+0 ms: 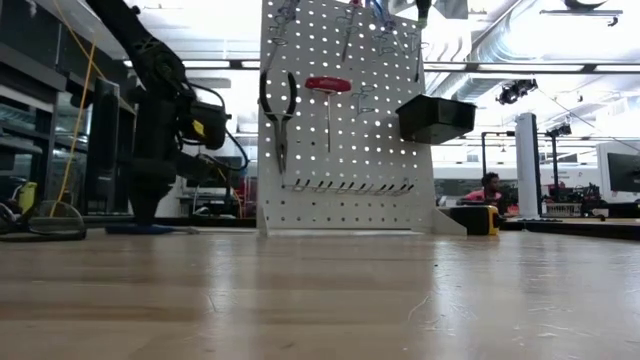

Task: Hang tools onto peg board
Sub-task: Hang the blue scissors on the peg board

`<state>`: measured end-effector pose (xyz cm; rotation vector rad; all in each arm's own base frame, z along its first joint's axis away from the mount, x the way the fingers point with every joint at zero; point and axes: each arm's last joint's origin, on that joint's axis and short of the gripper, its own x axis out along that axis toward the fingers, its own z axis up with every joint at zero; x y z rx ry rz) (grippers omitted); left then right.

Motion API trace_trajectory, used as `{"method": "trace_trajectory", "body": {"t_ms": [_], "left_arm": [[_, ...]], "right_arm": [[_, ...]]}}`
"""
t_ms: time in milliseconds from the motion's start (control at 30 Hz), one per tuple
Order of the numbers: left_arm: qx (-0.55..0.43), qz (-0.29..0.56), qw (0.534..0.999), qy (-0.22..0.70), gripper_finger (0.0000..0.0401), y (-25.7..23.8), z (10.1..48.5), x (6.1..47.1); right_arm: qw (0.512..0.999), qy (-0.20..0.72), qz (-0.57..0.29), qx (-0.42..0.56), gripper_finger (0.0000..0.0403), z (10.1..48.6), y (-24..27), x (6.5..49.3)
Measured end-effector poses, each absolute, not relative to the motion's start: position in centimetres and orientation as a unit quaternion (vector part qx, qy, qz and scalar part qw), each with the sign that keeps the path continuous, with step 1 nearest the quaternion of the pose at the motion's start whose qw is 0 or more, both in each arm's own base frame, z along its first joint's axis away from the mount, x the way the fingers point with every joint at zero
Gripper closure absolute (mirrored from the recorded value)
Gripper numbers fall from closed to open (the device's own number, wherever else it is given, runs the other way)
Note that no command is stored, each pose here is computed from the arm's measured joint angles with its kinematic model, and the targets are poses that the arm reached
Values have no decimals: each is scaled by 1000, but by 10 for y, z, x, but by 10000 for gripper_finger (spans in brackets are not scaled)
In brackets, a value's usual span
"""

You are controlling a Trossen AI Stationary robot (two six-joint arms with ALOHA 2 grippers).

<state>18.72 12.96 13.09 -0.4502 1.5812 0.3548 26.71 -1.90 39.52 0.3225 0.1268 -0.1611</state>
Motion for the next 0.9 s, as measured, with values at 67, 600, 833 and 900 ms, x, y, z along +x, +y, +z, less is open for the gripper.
{"method": "trace_trajectory", "body": {"t_ms": [67, 600, 833, 900], "left_arm": [[-183, 146, 670, 705, 172, 127, 129, 187], [-89, 118, 626, 766, 322, 121, 135, 189], [-84, 77, 585, 803, 397, 121, 162, 193], [-85, 73, 579, 808, 397, 122, 170, 194]], "right_arm": [[982, 63, -79, 160, 261, 395, -18, 267], [982, 63, -77, 164, 261, 395, -17, 267], [984, 58, -75, 153, 261, 396, -17, 267], [985, 52, -72, 151, 261, 398, -16, 268]]}}
